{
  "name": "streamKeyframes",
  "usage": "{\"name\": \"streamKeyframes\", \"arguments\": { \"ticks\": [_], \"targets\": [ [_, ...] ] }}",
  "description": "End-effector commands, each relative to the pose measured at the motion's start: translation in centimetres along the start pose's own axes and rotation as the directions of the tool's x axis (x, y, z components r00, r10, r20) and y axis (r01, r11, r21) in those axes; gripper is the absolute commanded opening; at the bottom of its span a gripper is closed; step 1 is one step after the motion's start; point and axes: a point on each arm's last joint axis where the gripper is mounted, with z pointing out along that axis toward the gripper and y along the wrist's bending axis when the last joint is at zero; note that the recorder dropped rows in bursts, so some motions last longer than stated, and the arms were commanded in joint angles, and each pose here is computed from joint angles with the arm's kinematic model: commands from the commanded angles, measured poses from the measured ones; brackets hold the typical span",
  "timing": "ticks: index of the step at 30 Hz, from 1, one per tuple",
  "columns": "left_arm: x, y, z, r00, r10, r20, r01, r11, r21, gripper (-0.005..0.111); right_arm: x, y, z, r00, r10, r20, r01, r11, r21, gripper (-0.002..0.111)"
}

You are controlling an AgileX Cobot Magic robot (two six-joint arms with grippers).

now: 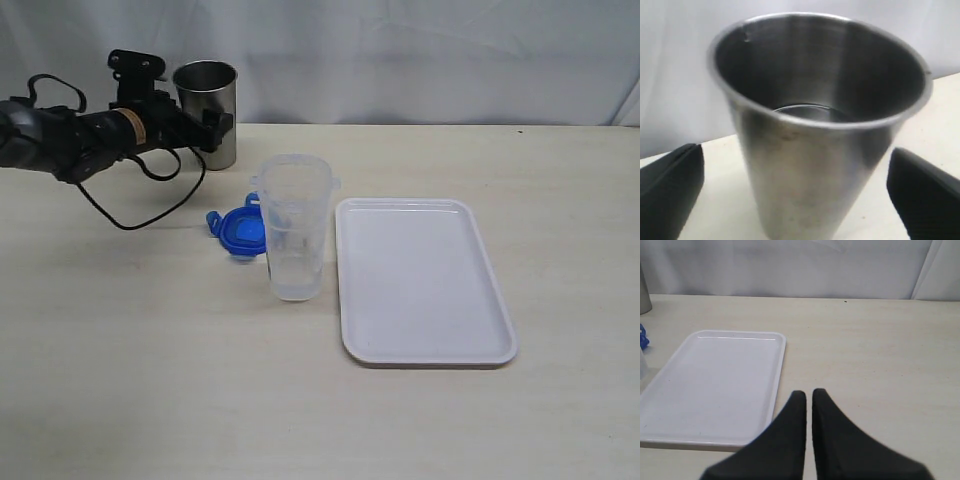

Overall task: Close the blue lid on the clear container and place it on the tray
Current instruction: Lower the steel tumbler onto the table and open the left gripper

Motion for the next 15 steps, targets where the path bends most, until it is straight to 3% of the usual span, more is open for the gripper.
{"name": "streamKeyframes", "arguments": {
  "ticks": [1, 7, 15],
  "targets": [
    [-0.3, 1.1, -1.7, 1.000, -0.007, 0.015, 0.007, 1.000, -0.009, 0.092, 0.1, 0.0, 0.0, 1.000, -0.002, 0.004, 0.002, 1.000, 0.001, 0.005],
    [0.2, 0.3, -3.5, 0.999, 0.045, 0.027, -0.046, 0.999, 0.029, 0.092, 0.1, 0.0, 0.0, 1.000, -0.002, 0.004, 0.002, 1.000, 0.001, 0.005],
    [0.1, -0.7, -6.1, 0.999, 0.033, 0.005, -0.033, 0.999, 0.038, 0.092, 0.1, 0.0, 0.0, 1.000, -0.002, 0.004, 0.002, 1.000, 0.001, 0.005]
  ]
}}
